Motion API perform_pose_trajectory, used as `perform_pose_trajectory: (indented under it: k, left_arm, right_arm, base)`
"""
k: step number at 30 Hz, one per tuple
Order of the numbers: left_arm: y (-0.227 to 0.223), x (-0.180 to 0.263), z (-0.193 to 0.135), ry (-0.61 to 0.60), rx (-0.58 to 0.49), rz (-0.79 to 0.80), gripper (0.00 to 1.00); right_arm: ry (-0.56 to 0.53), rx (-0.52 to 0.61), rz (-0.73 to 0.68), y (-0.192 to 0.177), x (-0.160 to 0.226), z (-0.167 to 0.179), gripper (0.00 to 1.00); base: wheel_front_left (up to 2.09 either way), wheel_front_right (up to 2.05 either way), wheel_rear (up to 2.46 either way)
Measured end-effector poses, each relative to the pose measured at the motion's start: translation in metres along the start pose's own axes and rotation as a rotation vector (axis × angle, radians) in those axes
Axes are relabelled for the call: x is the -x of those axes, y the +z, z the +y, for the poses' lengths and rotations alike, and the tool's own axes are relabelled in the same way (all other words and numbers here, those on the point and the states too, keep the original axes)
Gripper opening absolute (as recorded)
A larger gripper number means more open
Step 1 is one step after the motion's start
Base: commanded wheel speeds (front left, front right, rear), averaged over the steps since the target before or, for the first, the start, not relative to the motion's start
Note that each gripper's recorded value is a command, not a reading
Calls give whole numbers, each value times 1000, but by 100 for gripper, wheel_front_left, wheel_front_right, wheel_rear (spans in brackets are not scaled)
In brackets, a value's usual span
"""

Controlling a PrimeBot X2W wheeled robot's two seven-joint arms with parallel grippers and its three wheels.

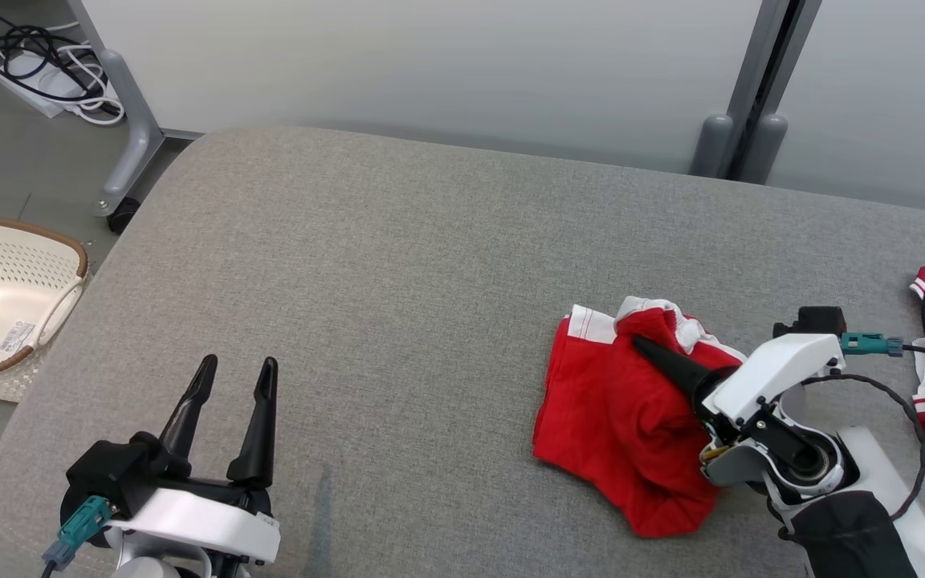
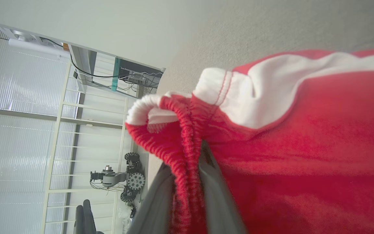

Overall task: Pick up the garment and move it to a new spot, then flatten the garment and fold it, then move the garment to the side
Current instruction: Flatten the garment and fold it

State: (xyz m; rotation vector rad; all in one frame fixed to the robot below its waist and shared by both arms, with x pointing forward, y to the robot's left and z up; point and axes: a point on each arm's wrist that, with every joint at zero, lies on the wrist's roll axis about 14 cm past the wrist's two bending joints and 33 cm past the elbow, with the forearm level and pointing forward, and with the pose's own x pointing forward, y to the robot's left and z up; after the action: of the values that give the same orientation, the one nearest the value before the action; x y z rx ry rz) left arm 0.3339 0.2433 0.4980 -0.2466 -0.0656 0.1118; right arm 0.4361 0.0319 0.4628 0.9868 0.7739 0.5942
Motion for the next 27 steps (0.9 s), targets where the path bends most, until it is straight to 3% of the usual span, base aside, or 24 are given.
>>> perform_pose_trajectory:
  k: [1,9,16,22,27]
  left_arm:
    - [0,1,1,2,0,0,100]
    - [-1,-2,1,3,-2,3,100]
    - [-2,-9,-9,-32,3,4,100]
    - [-3,-14,-17,-56,5,5,100]
    - [-6,-14,-22,-71,7,14,100]
  right_arm:
    - [-1,1,13,-3,-2,1,100]
    - [44,-26,-4,-2,-9,15,100]
    - [140,-2,-128,29,9,41,100]
    - [97,57,-217,51,41,20,100]
    - [-1,169,-237,55,64,-7,100]
  base:
    - [0,0,0]
    - [0,0,0]
    - [0,0,0]
    - [0,0,0]
    - [0,0,0]
